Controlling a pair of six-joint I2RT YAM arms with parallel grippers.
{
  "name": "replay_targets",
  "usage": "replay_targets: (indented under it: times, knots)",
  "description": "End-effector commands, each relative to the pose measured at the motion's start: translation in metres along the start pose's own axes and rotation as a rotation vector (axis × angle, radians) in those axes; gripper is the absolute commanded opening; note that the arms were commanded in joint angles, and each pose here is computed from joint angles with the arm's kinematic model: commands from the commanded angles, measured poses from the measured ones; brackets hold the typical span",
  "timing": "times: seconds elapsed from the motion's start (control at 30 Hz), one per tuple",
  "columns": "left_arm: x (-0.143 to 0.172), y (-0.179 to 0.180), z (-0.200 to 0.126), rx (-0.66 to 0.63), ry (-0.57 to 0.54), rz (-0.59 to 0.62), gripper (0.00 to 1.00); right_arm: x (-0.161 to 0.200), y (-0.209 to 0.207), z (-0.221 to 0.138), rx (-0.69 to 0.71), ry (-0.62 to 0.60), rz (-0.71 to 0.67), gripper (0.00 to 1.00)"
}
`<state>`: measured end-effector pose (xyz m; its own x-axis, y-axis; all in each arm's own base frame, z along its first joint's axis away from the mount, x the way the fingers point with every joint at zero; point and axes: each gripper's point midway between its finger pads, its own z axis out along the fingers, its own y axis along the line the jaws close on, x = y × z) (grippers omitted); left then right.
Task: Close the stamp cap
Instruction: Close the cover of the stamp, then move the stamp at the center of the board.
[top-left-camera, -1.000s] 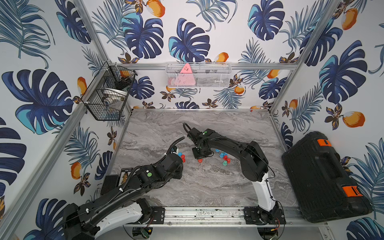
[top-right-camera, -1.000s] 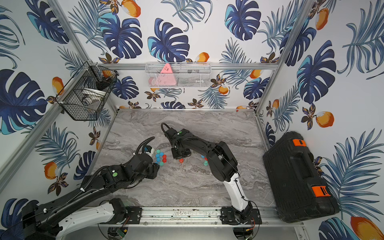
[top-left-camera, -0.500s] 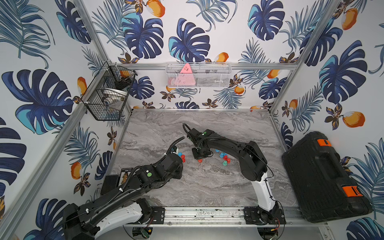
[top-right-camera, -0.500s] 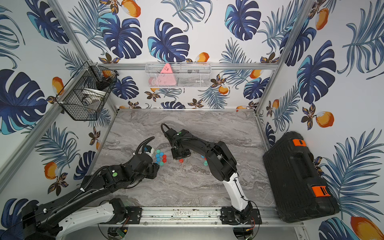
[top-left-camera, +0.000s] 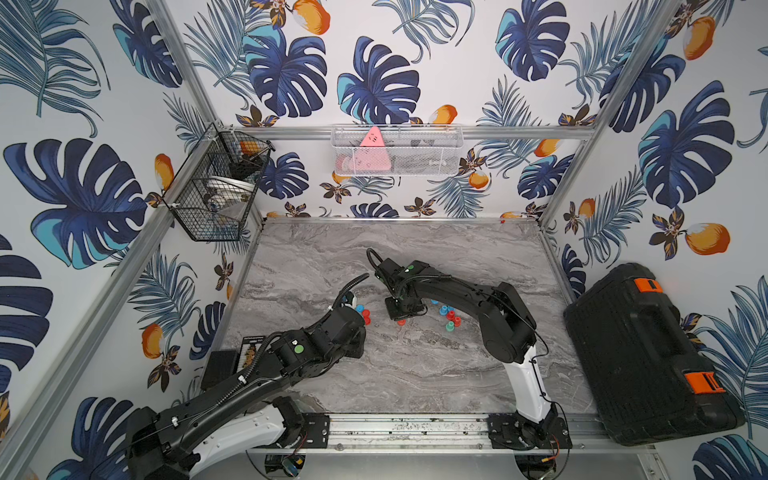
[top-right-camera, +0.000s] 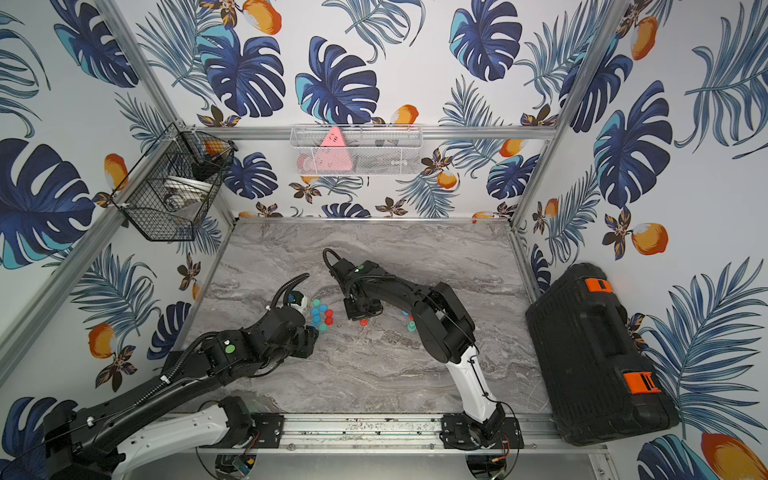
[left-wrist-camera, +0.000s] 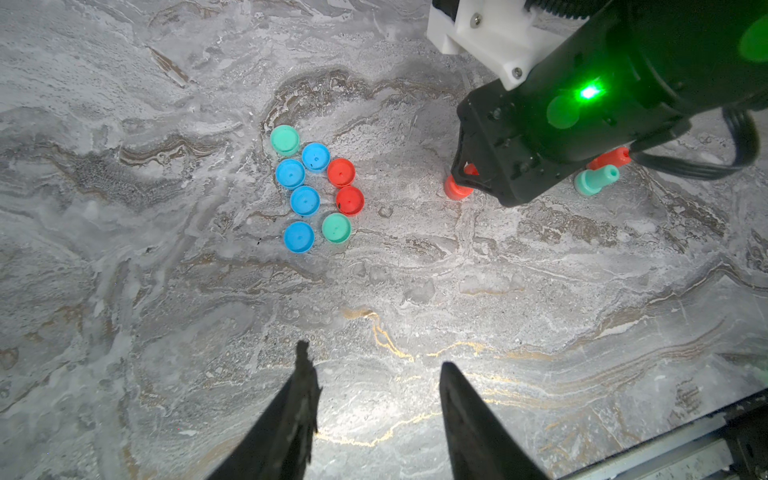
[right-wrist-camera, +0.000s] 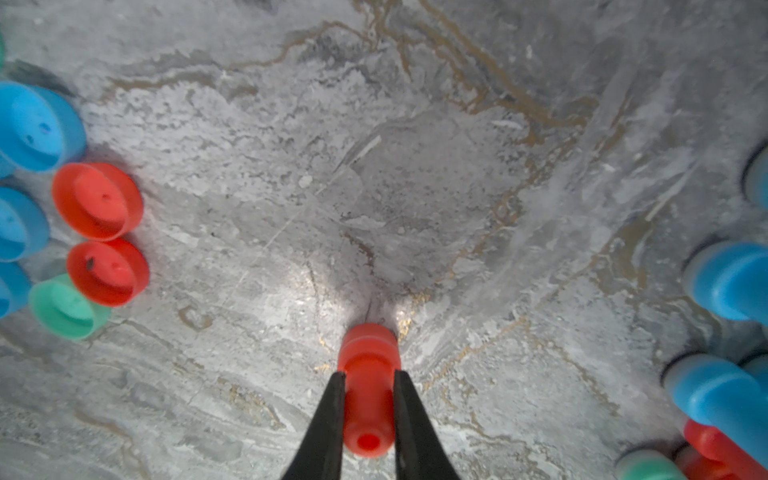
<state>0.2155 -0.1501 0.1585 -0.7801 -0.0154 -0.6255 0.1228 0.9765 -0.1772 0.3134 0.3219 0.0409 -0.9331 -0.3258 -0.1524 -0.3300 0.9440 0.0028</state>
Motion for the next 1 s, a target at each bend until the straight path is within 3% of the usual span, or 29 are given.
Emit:
replay_targets:
  times: [0.0,0.57,0.97]
  knots:
    - [-0.001,0.0,0.001,-0.004,-0.005,-0.025,0.52,0.002,-0.003,-0.003,0.019,0.001,0.006,0.13]
    - [-0.006,0.001,-0.005,-0.005,-0.019,-0.019,0.52,-0.001,-0.008,0.033,0.045,0.049,0.011,0.14]
    - [-0.02,-0.003,-0.009,-0.007,-0.048,-0.002,0.52,-0.051,-0.041,0.047,0.022,0.02,0.076,0.13]
